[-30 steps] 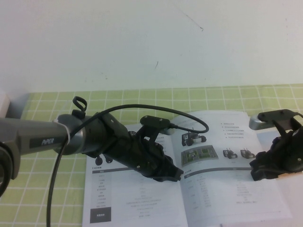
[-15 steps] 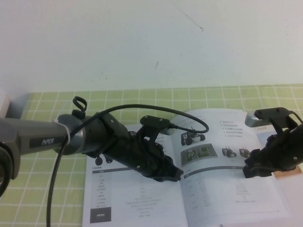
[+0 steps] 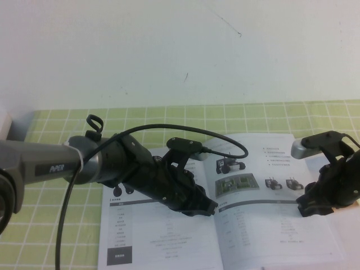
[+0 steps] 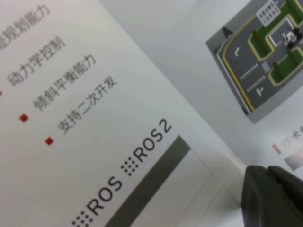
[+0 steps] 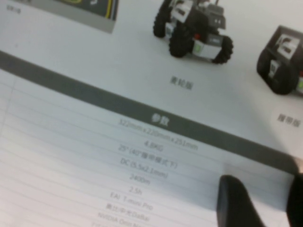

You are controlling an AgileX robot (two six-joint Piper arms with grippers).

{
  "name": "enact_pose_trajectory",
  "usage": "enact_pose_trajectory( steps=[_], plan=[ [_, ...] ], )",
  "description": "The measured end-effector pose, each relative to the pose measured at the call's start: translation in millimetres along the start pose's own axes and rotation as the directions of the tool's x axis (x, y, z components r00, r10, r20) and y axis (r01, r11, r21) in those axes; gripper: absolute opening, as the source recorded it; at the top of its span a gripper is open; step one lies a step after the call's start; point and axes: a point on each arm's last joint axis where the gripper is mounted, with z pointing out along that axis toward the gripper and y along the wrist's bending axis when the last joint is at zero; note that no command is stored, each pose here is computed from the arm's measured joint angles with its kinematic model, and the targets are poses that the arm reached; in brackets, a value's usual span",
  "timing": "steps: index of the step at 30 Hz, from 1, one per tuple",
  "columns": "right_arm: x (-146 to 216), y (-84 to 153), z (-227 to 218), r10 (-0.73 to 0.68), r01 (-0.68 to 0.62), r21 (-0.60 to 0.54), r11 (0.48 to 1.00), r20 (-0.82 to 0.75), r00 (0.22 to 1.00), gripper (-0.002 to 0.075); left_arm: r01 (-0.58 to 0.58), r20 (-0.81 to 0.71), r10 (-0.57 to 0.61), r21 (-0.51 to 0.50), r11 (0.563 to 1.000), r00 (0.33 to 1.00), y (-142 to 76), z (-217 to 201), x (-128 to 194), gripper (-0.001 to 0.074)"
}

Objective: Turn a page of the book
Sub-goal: Open the closed book

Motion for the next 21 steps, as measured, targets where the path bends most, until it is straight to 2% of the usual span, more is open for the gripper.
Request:
enact_pose_trajectory(
  steps=[5, 11, 13, 21],
  plan=[
    [0.7, -1.1, 0.0, -0.020, 0.020, 0.012, 1.000, -0.008, 1.000, 0.0252, 0.000, 0.000, 0.000, 0.000, 1.000, 1.000, 0.0, 0.0, 0.0, -0.0004],
    [0.4, -1.3, 0.0, 0.011, -0.011, 0.015, 1.000, -0.004, 1.000, 0.0417, 0.000, 0.000, 0.000, 0.000, 1.000, 1.000, 0.0, 0.0, 0.0, -0.0004],
    [0.4, -1.4, 0.0, 0.031, -0.031, 0.015, 0.999, -0.004, 1.000, 0.0444, 0.000, 0.000, 0.000, 0.000, 1.000, 1.000, 0.0, 0.0, 0.0, -0.0004],
    [-0.2, -3.1, -0.6, 0.052, -0.052, 0.034, 0.998, -0.004, 0.999, 0.0422, 0.000, 0.000, 0.000, 0.000, 1.000, 1.000, 0.0, 0.0, 0.0, -0.0004]
  ],
)
